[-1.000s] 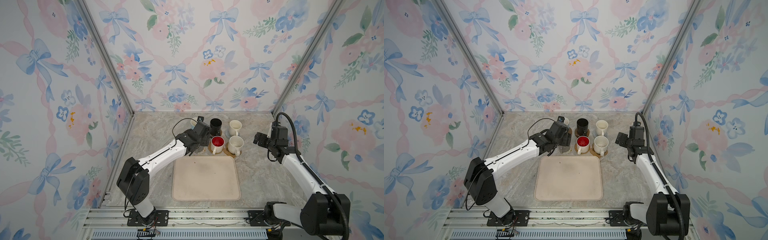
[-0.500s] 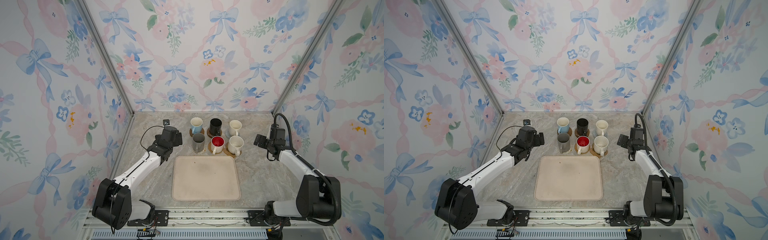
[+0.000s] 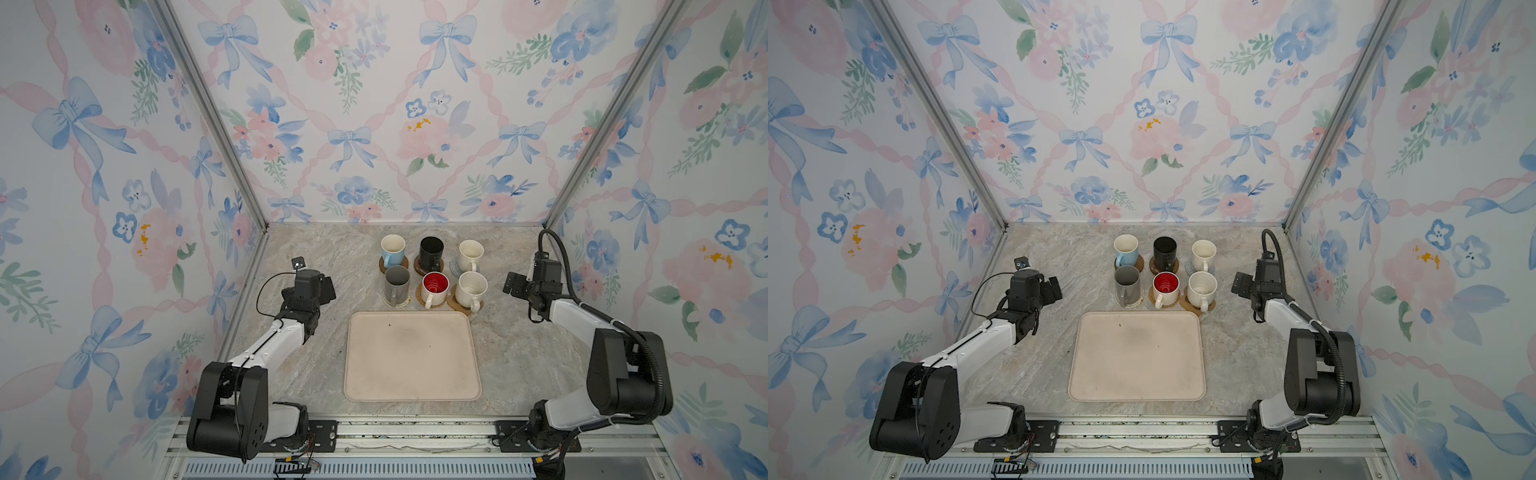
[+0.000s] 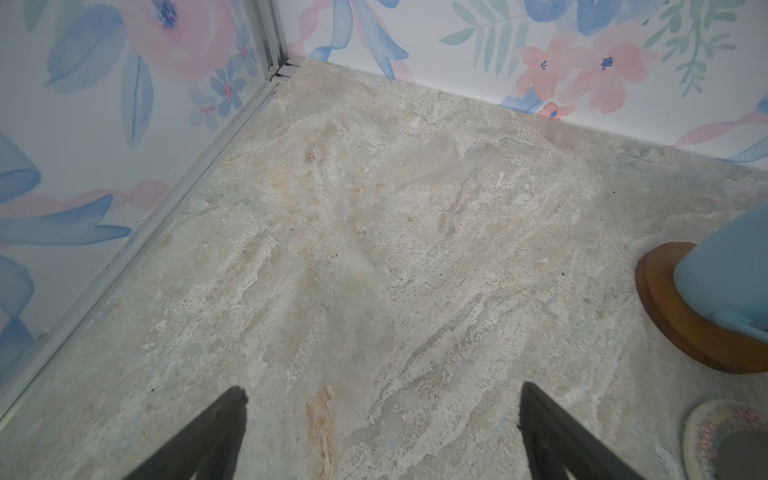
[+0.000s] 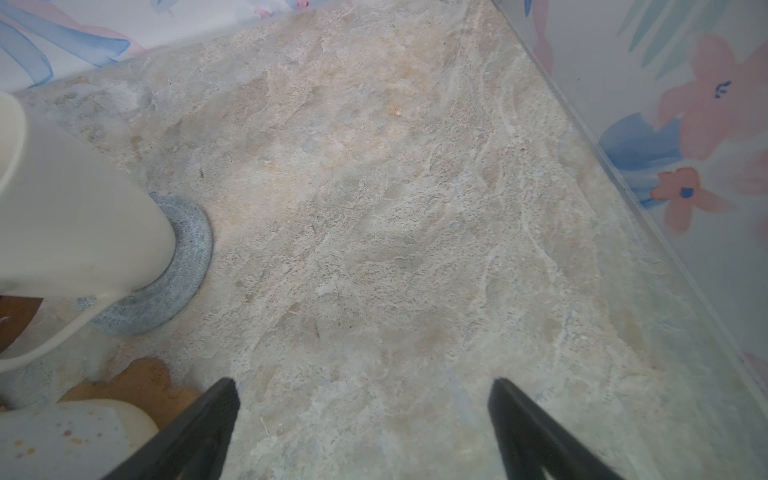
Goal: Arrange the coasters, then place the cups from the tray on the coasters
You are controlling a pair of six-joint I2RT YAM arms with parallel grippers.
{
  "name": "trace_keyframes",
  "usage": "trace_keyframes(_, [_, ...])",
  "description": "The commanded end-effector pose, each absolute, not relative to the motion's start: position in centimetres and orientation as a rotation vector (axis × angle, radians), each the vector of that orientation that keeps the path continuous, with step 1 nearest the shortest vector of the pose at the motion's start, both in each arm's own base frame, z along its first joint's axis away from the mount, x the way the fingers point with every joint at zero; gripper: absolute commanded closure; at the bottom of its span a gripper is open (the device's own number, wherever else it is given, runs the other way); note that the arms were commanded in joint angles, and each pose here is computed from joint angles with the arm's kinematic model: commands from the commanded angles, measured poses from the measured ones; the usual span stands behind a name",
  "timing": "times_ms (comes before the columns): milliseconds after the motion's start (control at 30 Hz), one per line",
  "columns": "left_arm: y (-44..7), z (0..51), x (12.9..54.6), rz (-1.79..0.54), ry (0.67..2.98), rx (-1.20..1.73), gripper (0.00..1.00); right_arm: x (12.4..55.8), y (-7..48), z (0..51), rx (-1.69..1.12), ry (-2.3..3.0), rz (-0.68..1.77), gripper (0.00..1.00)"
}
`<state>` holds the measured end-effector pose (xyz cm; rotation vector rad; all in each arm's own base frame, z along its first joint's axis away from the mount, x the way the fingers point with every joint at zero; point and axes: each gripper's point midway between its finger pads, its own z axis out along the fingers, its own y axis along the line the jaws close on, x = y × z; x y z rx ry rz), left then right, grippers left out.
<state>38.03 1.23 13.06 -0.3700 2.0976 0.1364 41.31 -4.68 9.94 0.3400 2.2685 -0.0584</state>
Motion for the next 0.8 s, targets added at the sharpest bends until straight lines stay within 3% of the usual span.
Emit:
trace_keyframes(0, [2.1, 12.8, 38.8, 0.145, 2.070, -0.352, 0.02, 41.5, -4.8, 9.0, 0.323, 2.268, -0.064, 0.03])
trace_keyframes(300, [5.1, 8.8, 39.4, 0.228, 2.137, -0.381, 0.02, 41.8, -4.9, 8.1, 0.312, 2.283, -0.078, 0.03])
trace_keyframes(767, [5.3, 8.7, 40.5, 0.218, 2.009, -0.304, 0.02, 43.4, -3.6, 7.6, 0.241, 2.237, -0.068, 0.03])
